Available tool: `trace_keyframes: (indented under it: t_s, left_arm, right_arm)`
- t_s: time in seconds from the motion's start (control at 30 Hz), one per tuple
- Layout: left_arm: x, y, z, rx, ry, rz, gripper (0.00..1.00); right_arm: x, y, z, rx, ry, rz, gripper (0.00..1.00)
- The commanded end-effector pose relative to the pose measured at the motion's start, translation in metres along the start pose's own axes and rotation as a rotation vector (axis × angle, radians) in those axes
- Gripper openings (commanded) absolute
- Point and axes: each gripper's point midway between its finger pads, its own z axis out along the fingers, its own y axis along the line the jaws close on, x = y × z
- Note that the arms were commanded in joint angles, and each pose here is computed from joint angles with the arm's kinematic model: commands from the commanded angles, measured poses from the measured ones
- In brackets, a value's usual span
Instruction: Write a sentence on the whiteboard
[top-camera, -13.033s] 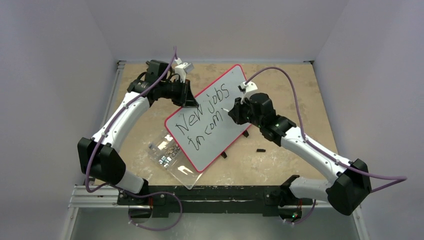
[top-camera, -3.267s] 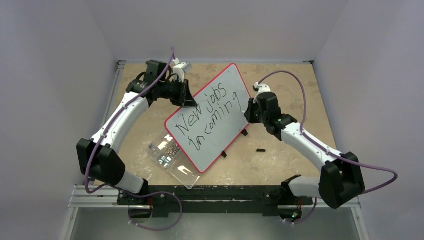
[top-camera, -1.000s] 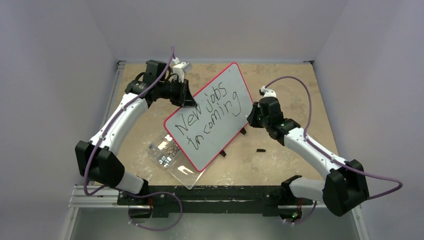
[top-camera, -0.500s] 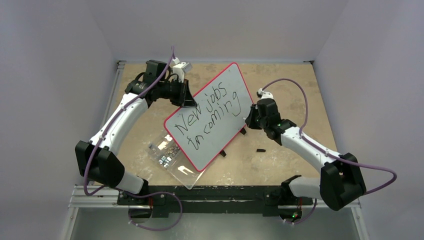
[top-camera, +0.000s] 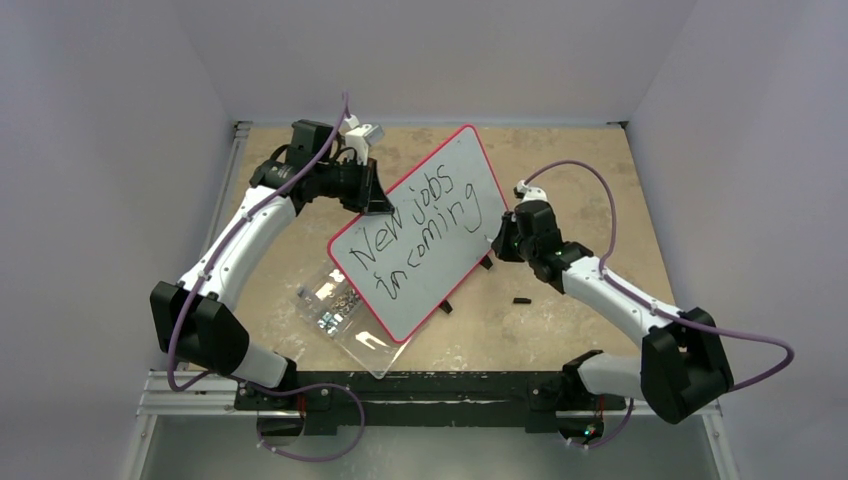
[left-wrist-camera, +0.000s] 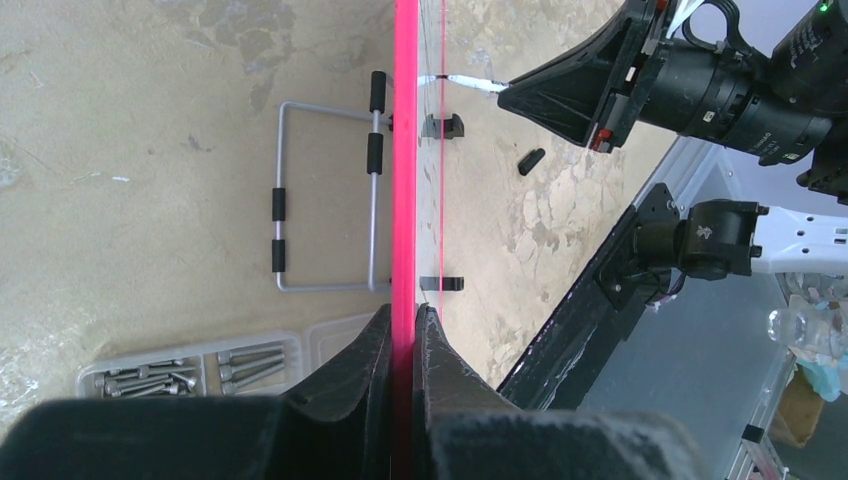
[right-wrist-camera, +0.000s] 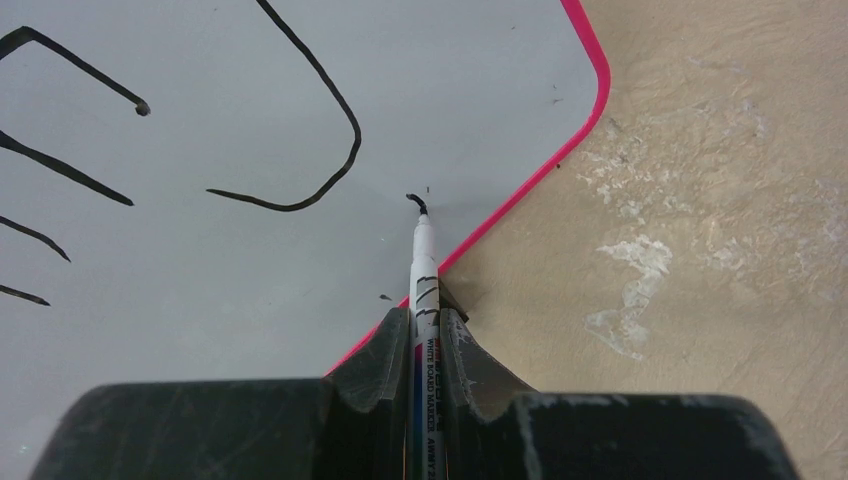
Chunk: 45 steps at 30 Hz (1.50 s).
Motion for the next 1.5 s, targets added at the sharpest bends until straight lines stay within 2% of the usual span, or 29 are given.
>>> trace_keyframes:
  t_s: [0.0,0.3,0.6,1.17,1.47]
  left_arm:
    - [-0.014,0.006,-0.004,-0.045,-0.052,0.119,0.0]
    - [-0.005,0.008,0.001,-0.049,0.018,0.044,0.0]
    - [0.018,0.013,0.001,-0.077,0.057,-0.049,0.0]
    - [0.065,0.031,0.016,-0.12,0.096,-0.2,0.0]
    - [0.092,0.051,0.017,-0.214,0.138,-0.226,0.0]
  right_arm:
    - [-0.017,0.004,-0.02,-0.01,-0.052,0.014,0.0]
    - [-0.056,0.007,-0.073,-0.018,-0.181,0.03,0.0]
    - [-0.076,0.015,-0.102,-0.072,-0.274,0.062,0.0]
    - [-0.073,0.011,-0.111,-0.074,-0.288,0.049,0.0]
    - [-0.07,0.01,-0.107,-0.074,-0.281,0.044,0.0]
